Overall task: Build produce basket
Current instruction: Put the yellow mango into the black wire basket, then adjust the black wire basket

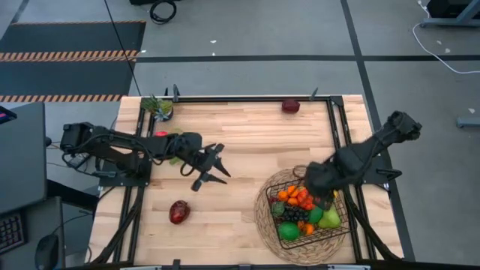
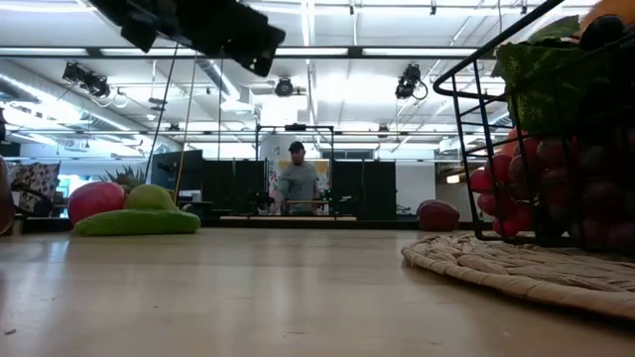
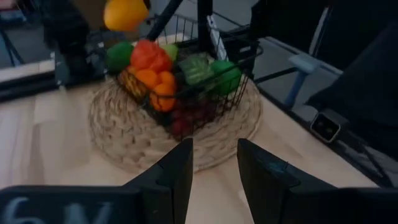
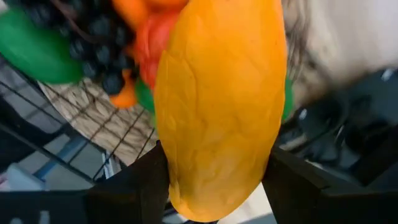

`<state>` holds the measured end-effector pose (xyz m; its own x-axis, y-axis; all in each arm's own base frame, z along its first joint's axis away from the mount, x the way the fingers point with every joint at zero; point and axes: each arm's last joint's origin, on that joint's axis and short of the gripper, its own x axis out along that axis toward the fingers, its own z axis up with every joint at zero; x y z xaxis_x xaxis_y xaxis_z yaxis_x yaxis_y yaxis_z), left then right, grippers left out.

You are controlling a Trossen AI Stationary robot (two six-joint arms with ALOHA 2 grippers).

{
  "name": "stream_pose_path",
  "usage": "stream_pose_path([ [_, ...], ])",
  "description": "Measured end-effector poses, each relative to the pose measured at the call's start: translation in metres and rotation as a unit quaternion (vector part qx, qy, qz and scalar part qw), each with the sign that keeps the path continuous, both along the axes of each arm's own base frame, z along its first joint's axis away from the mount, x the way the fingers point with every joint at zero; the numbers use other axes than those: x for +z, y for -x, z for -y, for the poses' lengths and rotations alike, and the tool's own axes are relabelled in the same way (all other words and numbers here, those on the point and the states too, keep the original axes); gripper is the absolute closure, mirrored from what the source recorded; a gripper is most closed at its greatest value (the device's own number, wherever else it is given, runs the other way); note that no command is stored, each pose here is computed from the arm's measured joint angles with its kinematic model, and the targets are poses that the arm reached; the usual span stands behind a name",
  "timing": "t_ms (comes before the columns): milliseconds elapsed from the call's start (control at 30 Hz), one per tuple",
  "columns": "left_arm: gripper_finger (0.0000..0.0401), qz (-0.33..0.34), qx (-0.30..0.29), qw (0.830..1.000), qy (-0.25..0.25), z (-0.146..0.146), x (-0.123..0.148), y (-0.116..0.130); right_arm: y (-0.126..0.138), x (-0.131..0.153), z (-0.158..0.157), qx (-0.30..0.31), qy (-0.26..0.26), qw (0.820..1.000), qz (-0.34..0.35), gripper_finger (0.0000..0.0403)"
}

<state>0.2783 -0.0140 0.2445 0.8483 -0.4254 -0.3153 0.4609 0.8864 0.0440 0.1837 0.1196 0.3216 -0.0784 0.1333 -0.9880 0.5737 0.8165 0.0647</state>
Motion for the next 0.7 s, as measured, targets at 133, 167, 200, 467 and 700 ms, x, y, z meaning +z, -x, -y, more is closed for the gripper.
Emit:
stream_pose_path([
  [133,0.0269,0.020,0.026,0.999,-0.011,0.008,0.003,-0.002,0.001,-0.011,-0.021,-0.005,0.022,0.999,-0.024,0.0177],
  [167,0.0269,0.023,0.037,0.999,-0.011,0.009,0.004,-0.002,0.000,-0.014,-0.025,-0.004,0.033,0.999,-0.025,0.0174],
  [200,0.0269,0.024,0.046,0.999,-0.005,0.009,0.005,-0.003,0.000,-0.017,-0.028,-0.004,0.046,0.999,-0.025,0.0170],
  [467,0.0269,0.020,0.045,0.998,0.031,0.020,-0.003,-0.012,-0.005,-0.029,-0.040,0.014,0.069,0.997,-0.041,0.0107],
  [700,0.0269,0.055,0.050,0.994,0.082,0.041,-0.004,-0.022,-0.004,-0.031,-0.041,0.003,0.079,0.996,-0.051,0.0065],
])
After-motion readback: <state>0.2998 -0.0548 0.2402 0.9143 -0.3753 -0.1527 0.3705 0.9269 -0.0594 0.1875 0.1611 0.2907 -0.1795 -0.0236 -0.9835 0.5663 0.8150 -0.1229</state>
